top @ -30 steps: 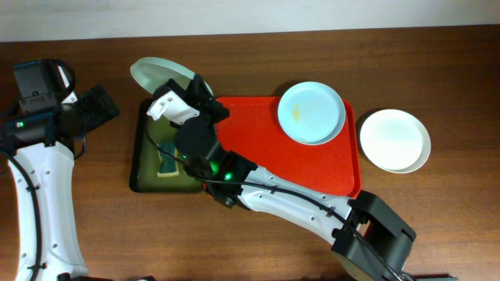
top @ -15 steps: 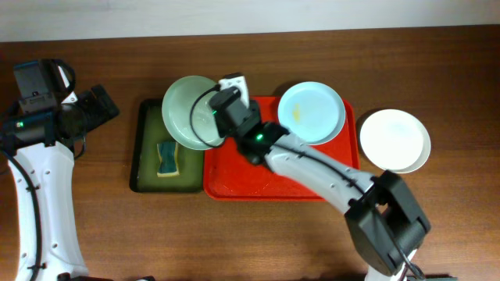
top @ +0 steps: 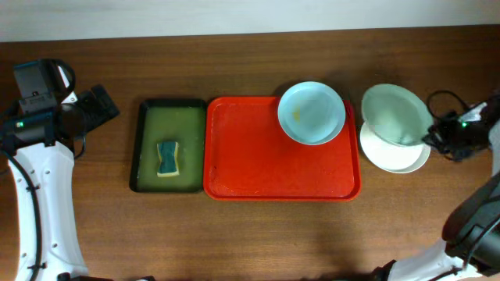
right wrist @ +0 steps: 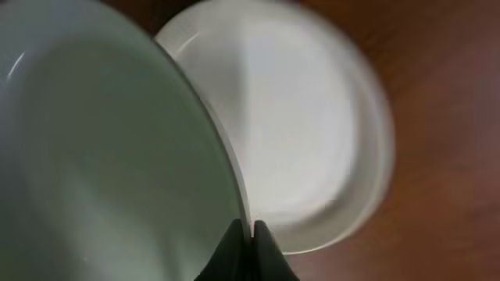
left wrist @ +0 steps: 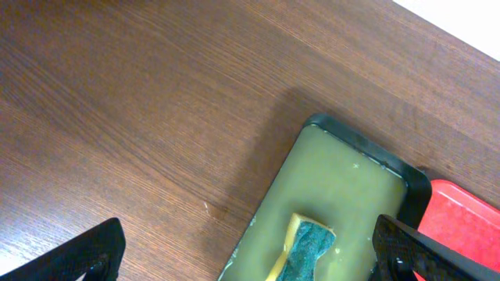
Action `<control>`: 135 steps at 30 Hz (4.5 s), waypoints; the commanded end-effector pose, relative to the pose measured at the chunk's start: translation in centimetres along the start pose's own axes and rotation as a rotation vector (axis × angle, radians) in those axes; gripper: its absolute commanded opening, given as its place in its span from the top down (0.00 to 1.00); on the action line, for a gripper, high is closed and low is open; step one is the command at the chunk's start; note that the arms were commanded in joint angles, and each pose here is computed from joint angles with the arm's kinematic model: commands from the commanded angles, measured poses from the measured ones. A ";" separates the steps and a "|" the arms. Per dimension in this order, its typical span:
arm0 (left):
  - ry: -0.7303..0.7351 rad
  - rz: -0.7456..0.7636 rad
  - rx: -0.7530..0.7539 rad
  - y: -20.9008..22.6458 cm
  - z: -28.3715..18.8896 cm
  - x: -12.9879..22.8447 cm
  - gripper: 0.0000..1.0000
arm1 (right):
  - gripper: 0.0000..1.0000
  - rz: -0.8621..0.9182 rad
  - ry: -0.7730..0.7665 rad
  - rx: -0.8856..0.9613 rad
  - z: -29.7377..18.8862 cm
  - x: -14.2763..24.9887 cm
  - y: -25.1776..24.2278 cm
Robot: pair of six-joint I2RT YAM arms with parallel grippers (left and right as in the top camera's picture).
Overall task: Clean dirty plates on tray and stack at the side
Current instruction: 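Carry the pale green plate right and stack it on the white plate, then grasp the light-blue plate rim with the right gripper and drag it to tray center, then grasp the sponge in the black tray with the left gripper and lift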
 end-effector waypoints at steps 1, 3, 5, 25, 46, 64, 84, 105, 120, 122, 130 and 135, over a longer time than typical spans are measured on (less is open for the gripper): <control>-0.009 -0.016 0.000 0.1 -0.3 -0.2 0.00 | 0.96 -0.012 0.007 0.173 -0.2 0.8 -2.1; -0.009 -0.016 -0.001 0.1 -0.3 -0.2 0.01 | 0.96 -0.008 0.024 0.201 0.0 1.1 -2.4; -0.010 -0.016 -0.001 0.1 -0.3 -0.2 0.01 | 0.96 -0.001 0.037 0.252 0.4 1.5 -3.1; -0.009 -0.016 0.000 0.1 -0.3 -0.2 0.01 | 0.43 -1.000 -0.120 0.151 9.1 5.4 17.8; -0.009 -0.016 0.000 0.1 -0.3 -0.2 0.00 | 0.96 -0.865 0.004 0.045 14.7 6.5 16.7; -0.009 -0.016 -0.001 0.1 -0.3 -0.2 0.01 | 0.14 -0.874 0.176 -0.096 2.8 11.3 25.4; -0.009 -0.016 0.000 0.1 -0.3 -0.2 0.01 | 0.76 -1.012 0.152 0.101 11.5 13.7 21.2; -0.009 -0.016 -0.001 0.1 -0.3 -0.2 0.01 | 0.93 -0.900 0.258 -0.061 14.6 15.6 20.8; -0.010 -0.016 0.000 0.1 -0.3 -0.2 0.01 | 0.82 -0.920 0.220 -0.007 14.8 15.0 20.6; -0.009 -0.016 0.000 0.1 -0.3 -0.2 0.01 | 0.85 -0.919 0.224 -0.005 14.8 15.1 20.5; 0.412 0.283 0.107 -4.4 4.3 10.2 0.31 | 0.84 -0.926 0.233 -0.005 15.0 15.6 20.5; 0.512 0.464 0.006 -6.2 8.4 14.2 0.32 | 0.92 -0.951 0.237 -0.010 15.1 16.3 21.1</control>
Point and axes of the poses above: each gripper's point midway between its finger pads, its own z axis out along the fingers, its own y axis along the line the jaws close on, x = y × z, the point moved 8 cm from there along -z, back along the fingers, and after that the axes turned 15 degrees about -z, right-handed, at the moved point
